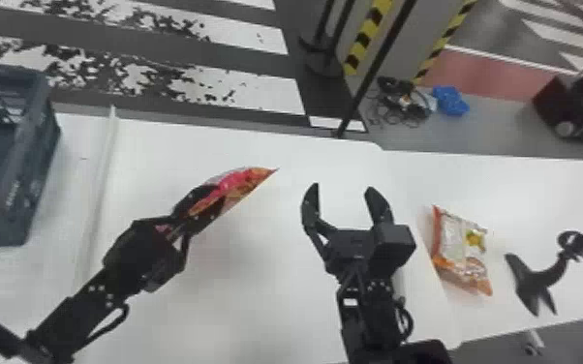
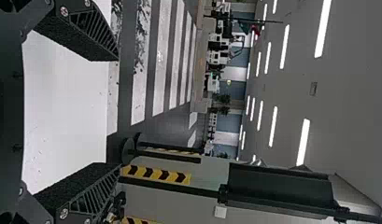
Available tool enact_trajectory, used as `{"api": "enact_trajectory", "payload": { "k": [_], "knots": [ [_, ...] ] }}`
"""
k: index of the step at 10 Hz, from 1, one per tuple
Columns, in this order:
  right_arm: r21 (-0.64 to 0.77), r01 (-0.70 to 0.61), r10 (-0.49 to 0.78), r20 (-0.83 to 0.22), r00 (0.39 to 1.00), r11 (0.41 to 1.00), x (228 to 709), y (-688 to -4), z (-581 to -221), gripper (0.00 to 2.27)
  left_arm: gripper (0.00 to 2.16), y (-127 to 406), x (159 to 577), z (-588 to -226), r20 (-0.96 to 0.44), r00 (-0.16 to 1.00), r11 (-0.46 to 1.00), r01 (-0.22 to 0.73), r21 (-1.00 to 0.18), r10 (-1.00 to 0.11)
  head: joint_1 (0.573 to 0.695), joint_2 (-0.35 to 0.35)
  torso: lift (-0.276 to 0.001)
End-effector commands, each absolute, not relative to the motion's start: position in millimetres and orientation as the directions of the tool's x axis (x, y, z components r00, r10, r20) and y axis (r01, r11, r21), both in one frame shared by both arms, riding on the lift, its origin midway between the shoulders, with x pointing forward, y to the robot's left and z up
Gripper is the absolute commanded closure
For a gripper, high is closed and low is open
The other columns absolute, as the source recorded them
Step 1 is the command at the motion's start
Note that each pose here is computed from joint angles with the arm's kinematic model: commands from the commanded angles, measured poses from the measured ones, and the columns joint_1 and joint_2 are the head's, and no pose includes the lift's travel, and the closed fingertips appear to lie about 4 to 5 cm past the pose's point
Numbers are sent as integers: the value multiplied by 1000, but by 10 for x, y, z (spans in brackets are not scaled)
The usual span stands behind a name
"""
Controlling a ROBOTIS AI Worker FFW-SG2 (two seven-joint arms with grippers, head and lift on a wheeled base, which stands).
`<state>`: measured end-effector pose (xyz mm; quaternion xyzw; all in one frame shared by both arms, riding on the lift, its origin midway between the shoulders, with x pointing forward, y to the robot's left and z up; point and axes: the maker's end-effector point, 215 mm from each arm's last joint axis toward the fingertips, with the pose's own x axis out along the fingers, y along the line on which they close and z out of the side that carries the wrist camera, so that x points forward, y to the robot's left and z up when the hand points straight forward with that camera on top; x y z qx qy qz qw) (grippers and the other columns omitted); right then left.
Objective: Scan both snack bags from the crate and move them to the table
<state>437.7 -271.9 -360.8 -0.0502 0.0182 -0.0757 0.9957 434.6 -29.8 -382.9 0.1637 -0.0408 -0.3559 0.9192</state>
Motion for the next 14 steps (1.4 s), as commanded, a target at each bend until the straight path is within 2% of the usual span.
{"api": "enact_trajectory", "payload": {
  "k": [1,5,8,9,10,11,12,14],
  "knots": [
    [-89,165,-168,-28,985,982,4384,-2806,-3597,127,2142,-460,4238,-4147,-87,714,660,681,317,-695,695,-350,-87],
    [-90,178,-180,-7,984,980,4430,-2896,-3498,127,2142,-688,3970,-4494,-132,648,591,747,305,-750,695,-350,-87],
    [-86,170,-172,-16,985,982,4442,-2843,-3515,127,2142,-1072,3505,-4926,-202,555,496,823,277,-807,695,-350,-87],
    [-83,164,-167,-19,986,983,4440,-2809,-3524,124,2142,-1221,3351,-4936,-193,527,474,840,264,-828,695,-350,-87],
    [-82,156,-158,-21,987,984,4436,-2763,-3523,124,1828,-1302,3285,-4893,-174,524,474,841,262,-834,695,-350,-87],
    [-88,154,-158,-37,987,984,4435,-2766,-3552,107,174,-1294,3331,-4795,-148,536,490,832,262,-831,695,-350,-87],
    [-91,158,-163,-49,985,983,4430,-2792,-3571,100,-2,-1172,3467,-4674,-114,567,525,808,267,-816,695,-350,-87],
    [-97,159,-165,-62,984,983,4449,-2824,-3597,113,66,-982,3696,-4283,-41,611,585,772,248,-790,695,-350,-87]
  ]
}}
